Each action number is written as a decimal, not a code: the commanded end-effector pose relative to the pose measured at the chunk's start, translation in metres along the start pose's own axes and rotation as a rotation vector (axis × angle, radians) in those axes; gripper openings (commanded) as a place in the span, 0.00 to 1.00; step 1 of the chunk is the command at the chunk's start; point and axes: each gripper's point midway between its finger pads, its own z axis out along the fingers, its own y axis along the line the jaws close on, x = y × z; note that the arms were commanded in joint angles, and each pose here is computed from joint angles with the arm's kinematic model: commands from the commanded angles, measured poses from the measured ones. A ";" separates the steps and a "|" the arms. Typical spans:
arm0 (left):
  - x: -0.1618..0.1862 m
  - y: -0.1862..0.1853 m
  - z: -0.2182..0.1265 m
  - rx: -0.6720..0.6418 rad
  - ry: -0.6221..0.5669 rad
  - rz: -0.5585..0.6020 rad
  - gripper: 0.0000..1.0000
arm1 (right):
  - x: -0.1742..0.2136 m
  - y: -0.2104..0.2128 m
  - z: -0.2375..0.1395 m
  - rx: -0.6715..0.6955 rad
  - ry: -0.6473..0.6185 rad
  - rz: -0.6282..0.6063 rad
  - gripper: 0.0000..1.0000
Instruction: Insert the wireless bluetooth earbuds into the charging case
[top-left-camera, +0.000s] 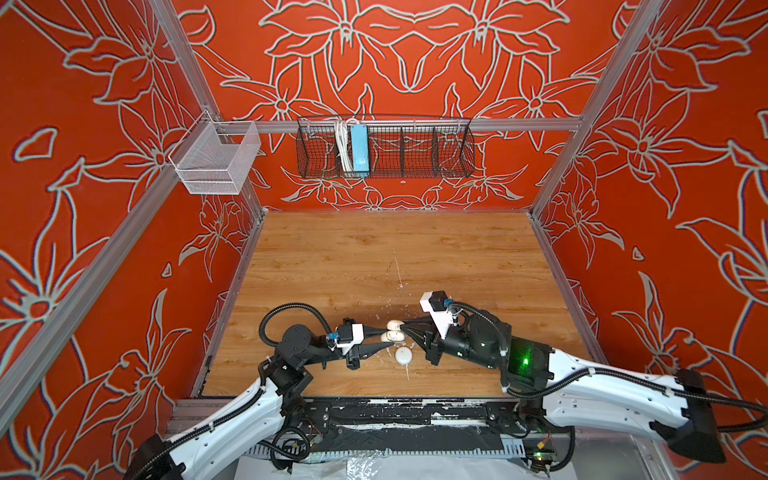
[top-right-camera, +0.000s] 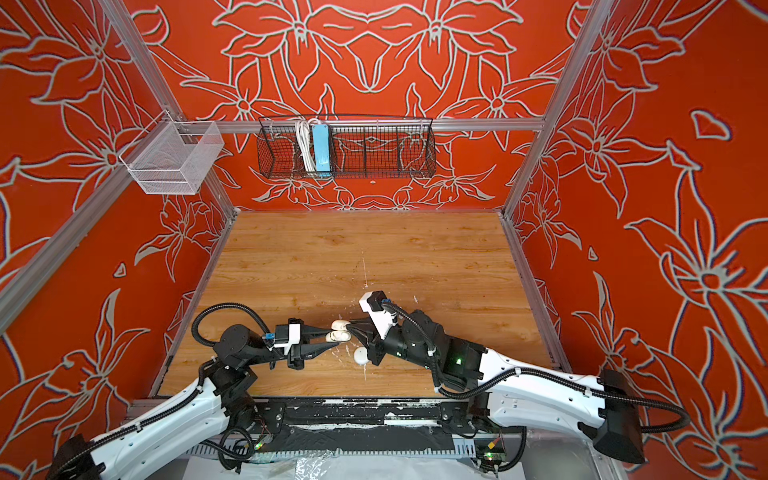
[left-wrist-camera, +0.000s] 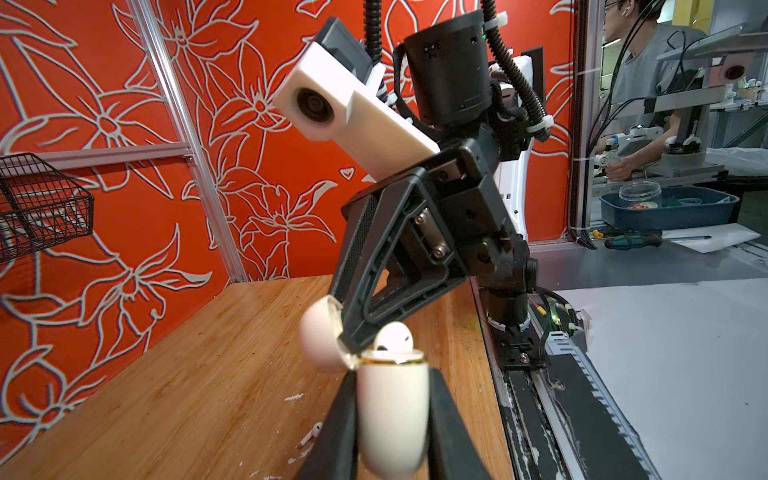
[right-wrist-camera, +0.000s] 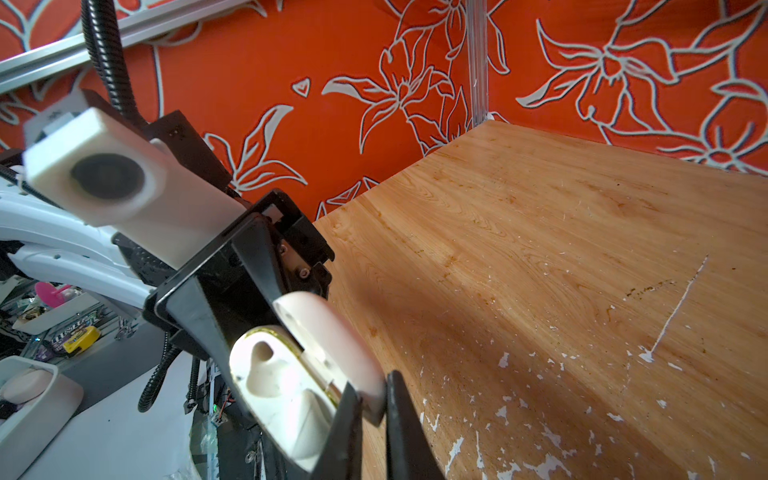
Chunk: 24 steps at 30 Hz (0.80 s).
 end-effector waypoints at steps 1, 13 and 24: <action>-0.012 -0.011 0.004 0.080 -0.024 0.038 0.00 | -0.020 0.017 0.000 -0.067 -0.034 -0.017 0.07; -0.011 -0.011 0.004 0.075 -0.016 0.035 0.02 | -0.023 0.012 -0.002 -0.031 -0.032 -0.058 0.00; -0.011 -0.008 0.004 0.060 -0.014 0.026 0.19 | -0.024 0.014 0.004 -0.030 -0.009 -0.086 0.00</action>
